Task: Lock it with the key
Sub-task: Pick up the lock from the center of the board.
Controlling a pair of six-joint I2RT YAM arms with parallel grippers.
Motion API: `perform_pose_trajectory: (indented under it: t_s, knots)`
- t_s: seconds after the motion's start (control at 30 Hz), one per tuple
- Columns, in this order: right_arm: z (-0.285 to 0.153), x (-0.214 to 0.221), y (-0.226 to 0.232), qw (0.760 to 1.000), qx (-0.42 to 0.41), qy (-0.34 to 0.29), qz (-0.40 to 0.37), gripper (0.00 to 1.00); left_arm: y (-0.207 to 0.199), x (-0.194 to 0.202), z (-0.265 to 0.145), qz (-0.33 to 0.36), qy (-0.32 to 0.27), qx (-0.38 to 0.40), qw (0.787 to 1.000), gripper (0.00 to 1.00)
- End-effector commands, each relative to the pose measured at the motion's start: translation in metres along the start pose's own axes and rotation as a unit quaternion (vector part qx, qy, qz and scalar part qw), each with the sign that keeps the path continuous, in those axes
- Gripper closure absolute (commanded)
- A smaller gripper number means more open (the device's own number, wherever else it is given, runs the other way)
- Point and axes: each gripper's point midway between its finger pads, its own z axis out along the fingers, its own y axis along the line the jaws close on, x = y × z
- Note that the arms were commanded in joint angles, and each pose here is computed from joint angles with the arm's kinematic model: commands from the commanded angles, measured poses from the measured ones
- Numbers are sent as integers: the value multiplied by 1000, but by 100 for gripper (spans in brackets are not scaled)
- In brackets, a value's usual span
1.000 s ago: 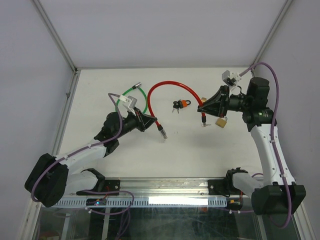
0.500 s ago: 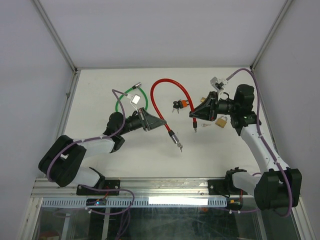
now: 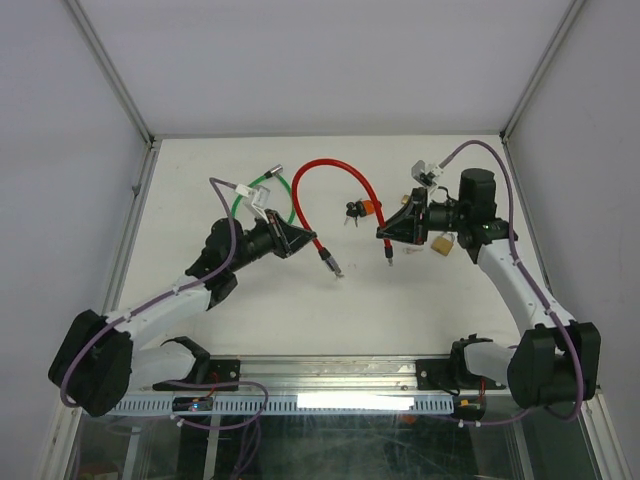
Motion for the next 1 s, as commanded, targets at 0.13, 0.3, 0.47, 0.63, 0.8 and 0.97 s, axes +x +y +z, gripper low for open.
perform_pose_trajectory:
  t_s: [0.13, 0.3, 0.47, 0.63, 0.8, 0.97]
  knots:
    - [-25, -40, 20, 991, 24, 15, -130, 100, 45, -74, -65, 205, -141, -223, 943, 100]
    - [-36, -64, 38, 988, 32, 0, -154, 100, 52, -89, -85, 192, -193, -264, 925, 100]
    - [-42, -120, 75, 985, 12, -35, -167, 100, 69, -53, -77, 123, -169, -251, 945, 100]
    - [-37, -154, 85, 991, -21, -59, -120, 100, 71, -25, -72, 42, -170, -206, 963, 100]
    - [-21, -157, 69, 995, -12, -50, -90, 100, 60, -14, -61, -20, -157, -165, 973, 67]
    - [-9, -169, 68, 995, -16, -47, -89, 100, 45, -19, -62, -44, -156, -146, 976, 45]
